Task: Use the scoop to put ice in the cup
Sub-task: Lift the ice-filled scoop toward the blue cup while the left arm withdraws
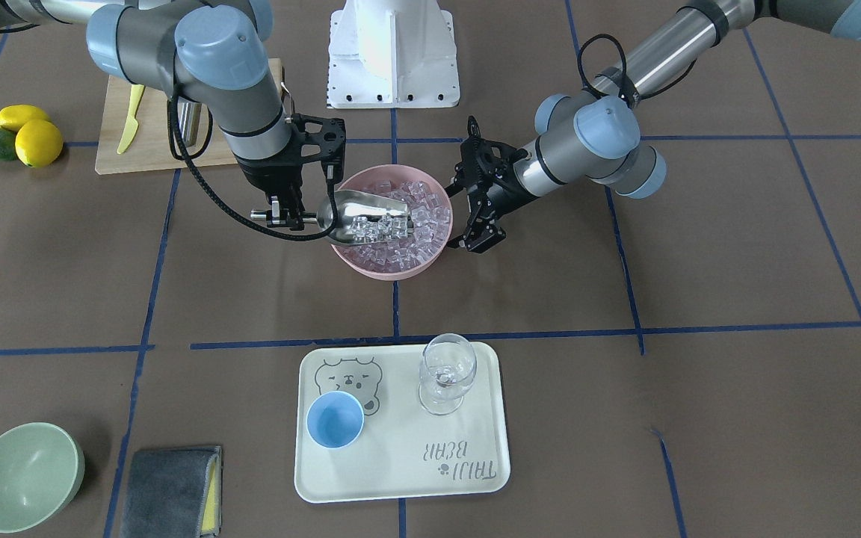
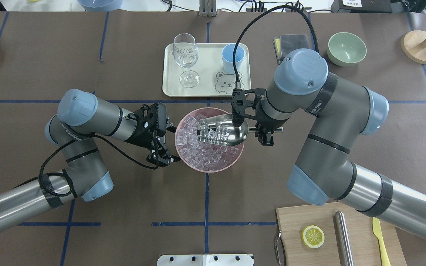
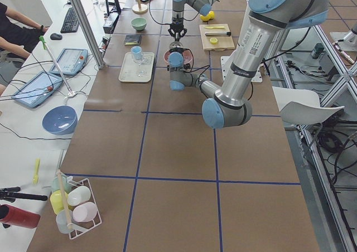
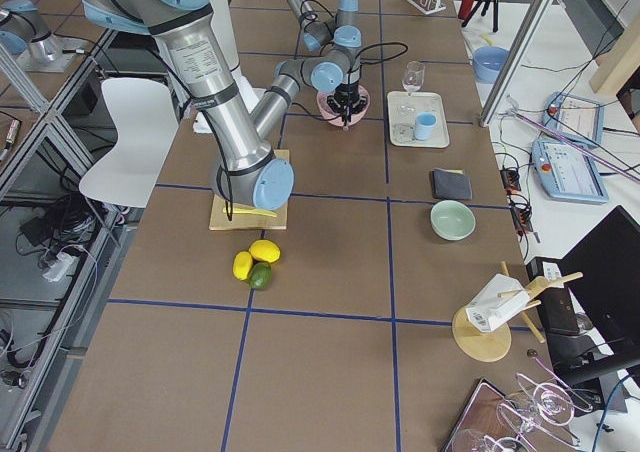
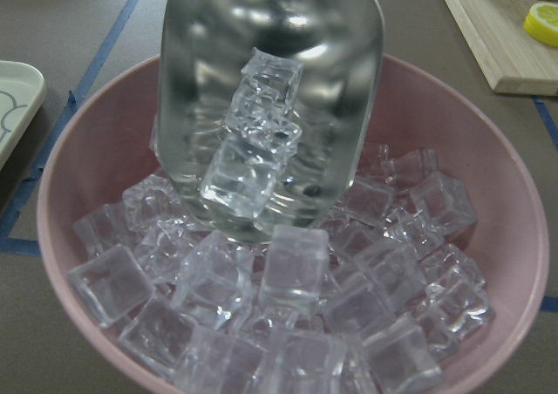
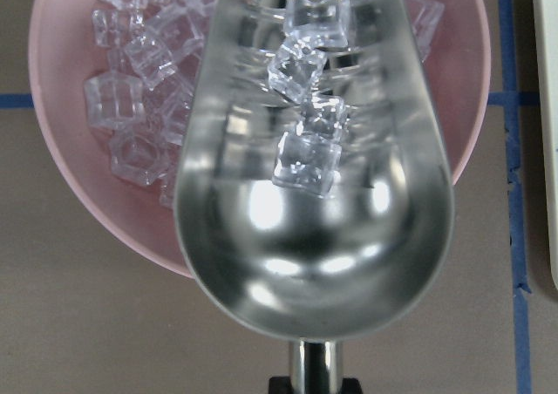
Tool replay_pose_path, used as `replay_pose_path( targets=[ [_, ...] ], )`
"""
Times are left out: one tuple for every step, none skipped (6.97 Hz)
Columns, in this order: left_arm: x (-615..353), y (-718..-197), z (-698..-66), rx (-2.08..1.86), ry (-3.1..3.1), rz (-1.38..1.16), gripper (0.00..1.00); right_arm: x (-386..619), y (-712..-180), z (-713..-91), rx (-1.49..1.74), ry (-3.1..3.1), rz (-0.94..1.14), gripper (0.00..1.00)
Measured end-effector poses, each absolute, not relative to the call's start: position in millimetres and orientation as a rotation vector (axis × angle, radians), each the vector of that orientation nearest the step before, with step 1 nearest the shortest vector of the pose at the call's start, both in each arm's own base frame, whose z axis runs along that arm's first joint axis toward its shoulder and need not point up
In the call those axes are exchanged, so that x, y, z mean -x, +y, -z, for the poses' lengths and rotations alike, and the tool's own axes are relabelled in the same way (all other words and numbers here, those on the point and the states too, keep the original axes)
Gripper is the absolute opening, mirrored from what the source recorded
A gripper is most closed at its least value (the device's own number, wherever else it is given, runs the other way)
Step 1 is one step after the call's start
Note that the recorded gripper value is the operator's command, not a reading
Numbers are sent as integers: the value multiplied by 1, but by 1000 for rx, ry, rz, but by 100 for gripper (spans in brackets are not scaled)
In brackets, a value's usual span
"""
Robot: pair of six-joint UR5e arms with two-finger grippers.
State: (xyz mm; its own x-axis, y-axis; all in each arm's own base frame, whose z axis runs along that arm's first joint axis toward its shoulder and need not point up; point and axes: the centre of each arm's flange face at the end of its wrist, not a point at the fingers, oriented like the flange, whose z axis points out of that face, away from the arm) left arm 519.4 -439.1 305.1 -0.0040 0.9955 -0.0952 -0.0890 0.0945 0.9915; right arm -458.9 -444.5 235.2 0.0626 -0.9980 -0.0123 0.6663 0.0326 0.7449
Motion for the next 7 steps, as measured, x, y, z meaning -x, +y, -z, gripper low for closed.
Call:
replay_pose_path(
  targets=[
    [-519,-439,-305,-1071,1193,-1186,100,454,-447,-236,-682,-639,1413,0],
    [-519,-440,-304,-1072,1193,-1185,100,446,-454,-235,-679,-667,1405,0],
    [-518,-440,-303,-1072,1195,-1181,100,433,-462,-233,-676,-701,1393,0],
    [-517,-441,-302,-1071,1195,-1177,100,416,-474,-230,-676,-740,1374,0],
    [-513,-445,-304,-1064,1187,-1170,100,396,-486,-225,-688,-782,1352,0],
    [-507,-453,-307,-1051,1173,-1159,100,374,-499,-220,-711,-817,1325,0],
    [-497,-465,-309,-1041,1154,-1142,100,351,-512,-217,-727,-841,1290,0]
  ],
)
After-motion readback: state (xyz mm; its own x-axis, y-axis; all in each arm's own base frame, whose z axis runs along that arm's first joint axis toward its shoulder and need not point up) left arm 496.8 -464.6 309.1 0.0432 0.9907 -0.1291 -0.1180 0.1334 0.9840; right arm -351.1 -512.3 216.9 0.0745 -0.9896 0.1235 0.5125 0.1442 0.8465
